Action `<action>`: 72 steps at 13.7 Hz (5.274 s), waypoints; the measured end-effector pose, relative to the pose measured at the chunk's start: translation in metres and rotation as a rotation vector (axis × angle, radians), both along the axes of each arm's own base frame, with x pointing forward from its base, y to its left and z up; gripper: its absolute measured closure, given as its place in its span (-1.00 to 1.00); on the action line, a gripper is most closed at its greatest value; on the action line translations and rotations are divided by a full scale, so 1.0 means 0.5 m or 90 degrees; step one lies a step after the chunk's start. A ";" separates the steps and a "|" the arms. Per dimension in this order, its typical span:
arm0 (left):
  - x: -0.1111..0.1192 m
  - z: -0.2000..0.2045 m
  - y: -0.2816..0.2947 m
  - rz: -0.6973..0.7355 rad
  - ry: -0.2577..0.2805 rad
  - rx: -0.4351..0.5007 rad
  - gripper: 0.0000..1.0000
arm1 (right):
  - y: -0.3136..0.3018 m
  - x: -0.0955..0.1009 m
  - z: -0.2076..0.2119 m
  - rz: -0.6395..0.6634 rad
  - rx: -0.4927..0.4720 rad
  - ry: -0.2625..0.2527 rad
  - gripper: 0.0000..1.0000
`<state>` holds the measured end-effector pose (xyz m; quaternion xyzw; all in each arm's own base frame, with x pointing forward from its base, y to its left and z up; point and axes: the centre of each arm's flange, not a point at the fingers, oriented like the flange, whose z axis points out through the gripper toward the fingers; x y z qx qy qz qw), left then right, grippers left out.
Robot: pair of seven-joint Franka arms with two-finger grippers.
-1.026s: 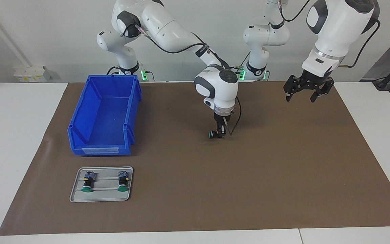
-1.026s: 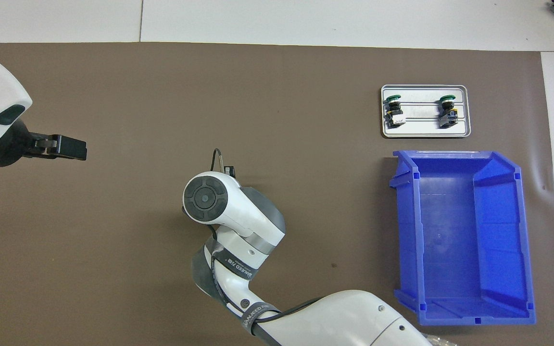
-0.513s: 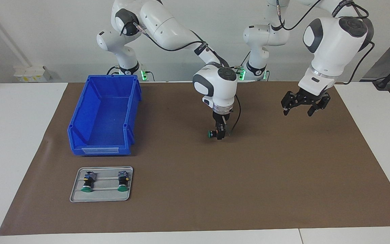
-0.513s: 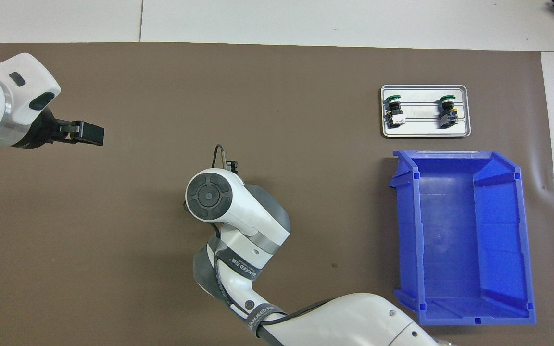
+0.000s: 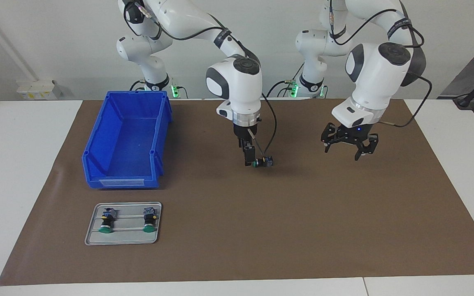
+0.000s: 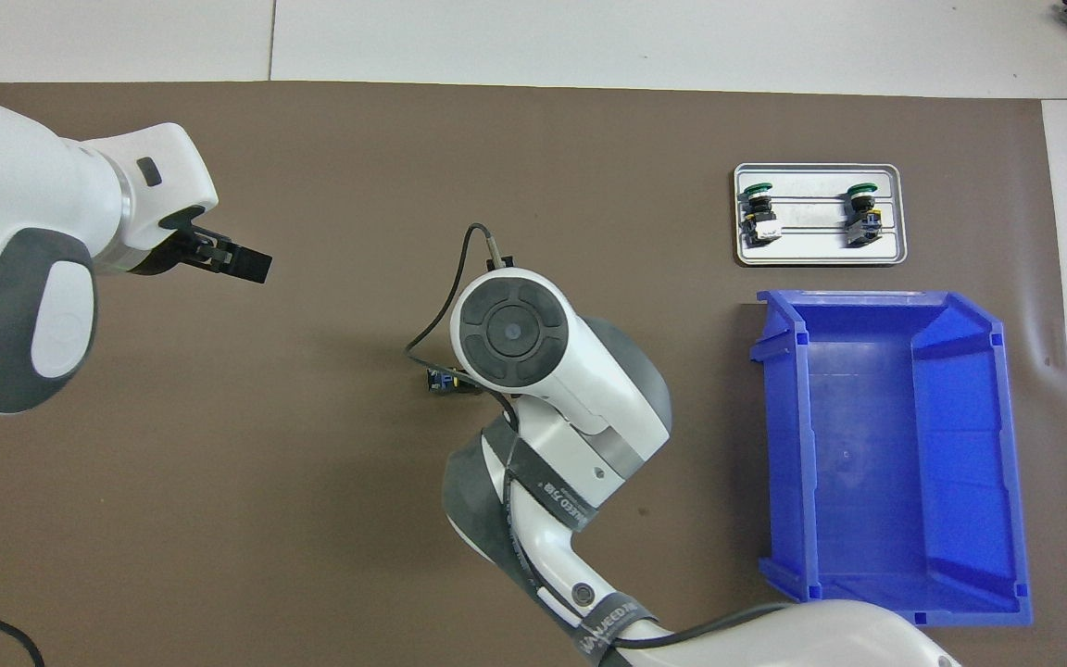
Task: Place and press button with both arms
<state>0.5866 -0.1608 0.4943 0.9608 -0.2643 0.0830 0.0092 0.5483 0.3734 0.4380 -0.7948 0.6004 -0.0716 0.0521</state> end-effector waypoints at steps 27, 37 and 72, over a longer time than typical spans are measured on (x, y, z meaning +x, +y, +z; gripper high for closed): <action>-0.171 -0.351 -0.380 -0.511 -0.030 0.025 -0.80 | -0.710 0.027 0.376 0.716 -0.067 0.081 -1.00; -0.121 -0.276 -0.382 -0.455 0.008 -0.006 -0.77 | -0.697 -0.012 0.386 0.736 -0.059 0.135 -1.00; -0.206 -0.397 -0.413 -0.485 0.041 0.003 0.17 | -0.673 -0.009 0.375 0.710 -0.077 0.116 -1.00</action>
